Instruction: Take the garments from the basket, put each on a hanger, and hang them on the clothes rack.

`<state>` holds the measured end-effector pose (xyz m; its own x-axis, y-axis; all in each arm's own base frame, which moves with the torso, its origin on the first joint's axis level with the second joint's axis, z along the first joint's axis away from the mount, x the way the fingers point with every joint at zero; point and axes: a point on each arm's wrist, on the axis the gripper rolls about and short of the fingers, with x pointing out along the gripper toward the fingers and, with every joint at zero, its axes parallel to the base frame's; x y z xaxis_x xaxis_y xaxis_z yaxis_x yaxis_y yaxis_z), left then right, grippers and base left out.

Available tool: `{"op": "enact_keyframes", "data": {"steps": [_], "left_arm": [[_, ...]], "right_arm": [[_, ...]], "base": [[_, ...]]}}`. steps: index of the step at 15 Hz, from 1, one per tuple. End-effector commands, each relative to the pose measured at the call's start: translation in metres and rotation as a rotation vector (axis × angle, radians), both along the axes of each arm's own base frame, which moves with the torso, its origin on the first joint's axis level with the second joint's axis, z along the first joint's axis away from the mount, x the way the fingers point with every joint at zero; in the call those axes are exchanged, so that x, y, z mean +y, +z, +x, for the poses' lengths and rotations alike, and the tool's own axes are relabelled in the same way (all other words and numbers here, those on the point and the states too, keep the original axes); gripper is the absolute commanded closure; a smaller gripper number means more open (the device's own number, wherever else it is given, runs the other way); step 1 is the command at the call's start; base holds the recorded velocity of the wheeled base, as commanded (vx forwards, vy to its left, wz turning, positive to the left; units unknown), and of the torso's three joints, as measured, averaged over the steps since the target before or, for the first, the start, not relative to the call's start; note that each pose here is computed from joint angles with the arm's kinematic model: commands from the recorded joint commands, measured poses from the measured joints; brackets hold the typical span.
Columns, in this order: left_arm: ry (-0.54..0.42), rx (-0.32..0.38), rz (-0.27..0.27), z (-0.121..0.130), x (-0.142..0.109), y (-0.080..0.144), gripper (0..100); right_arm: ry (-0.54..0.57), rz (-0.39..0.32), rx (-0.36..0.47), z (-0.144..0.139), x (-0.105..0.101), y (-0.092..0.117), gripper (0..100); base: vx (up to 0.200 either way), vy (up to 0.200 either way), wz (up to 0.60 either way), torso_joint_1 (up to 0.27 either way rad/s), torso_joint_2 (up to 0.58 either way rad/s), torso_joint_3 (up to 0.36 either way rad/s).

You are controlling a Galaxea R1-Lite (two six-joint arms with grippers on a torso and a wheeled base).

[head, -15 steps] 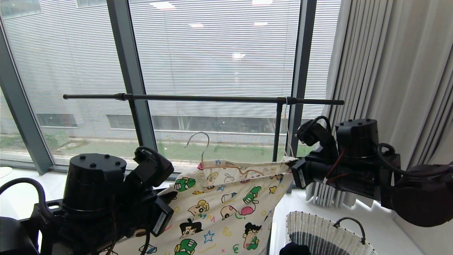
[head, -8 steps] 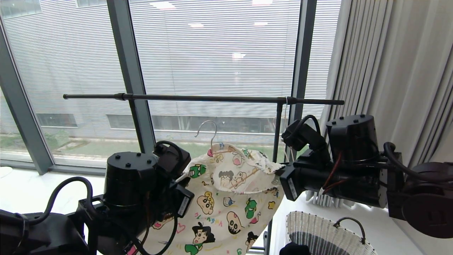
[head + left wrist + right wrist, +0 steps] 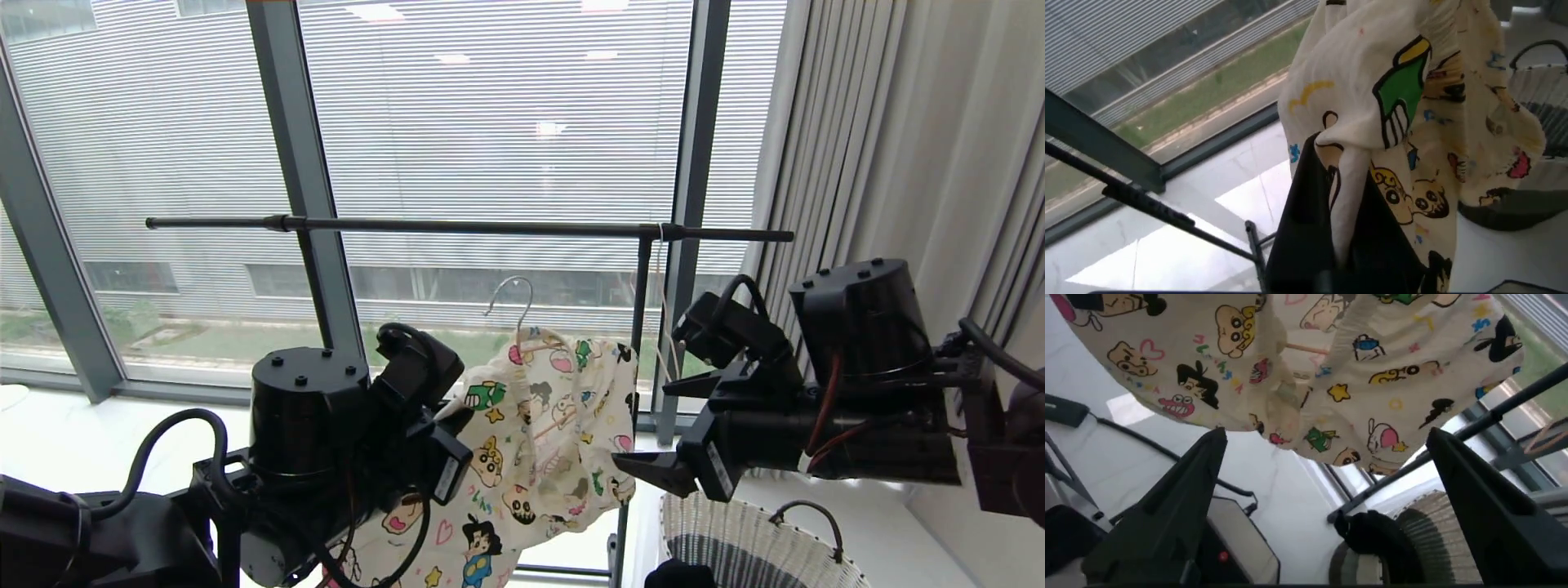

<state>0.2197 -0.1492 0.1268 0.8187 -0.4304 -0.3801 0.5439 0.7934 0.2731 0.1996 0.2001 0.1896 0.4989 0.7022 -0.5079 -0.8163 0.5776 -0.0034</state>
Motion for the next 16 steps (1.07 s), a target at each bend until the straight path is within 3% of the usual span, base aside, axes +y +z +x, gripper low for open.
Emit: {"op": "enact_keyframes", "data": {"steps": [1,3,5,10,16], "left_arm": [[-0.078,0.003,-0.017,-0.005,-0.002,0.002,100],[-0.202,0.005,0.019,-0.012,0.0,-0.002,100],[-0.298,0.015,0.034,-0.02,0.002,-0.006,100],[-0.45,0.008,0.006,-0.043,-0.012,-0.001,100],[-0.535,-0.015,-0.002,-0.065,-0.018,0.004,100]], "right_arm": [[-0.002,-0.024,-0.071,0.008,-0.019,0.008,0],[0.1,-0.09,-0.177,0.022,-0.034,0.006,0],[0.211,-0.134,-0.228,0.025,-0.039,0.002,0],[0.447,-0.211,-0.221,0.026,-0.03,-0.02,0],[0.555,-0.245,-0.152,0.022,-0.019,-0.037,0]], "base": [[0.0,0.0,0.0,0.0,0.0,0.0],[0.0,0.0,0.0,0.0,0.0,0.0],[0.0,0.0,0.0,0.0,0.0,0.0],[0.0,0.0,0.0,0.0,0.0,0.0],[0.0,0.0,0.0,0.0,0.0,0.0]]}}
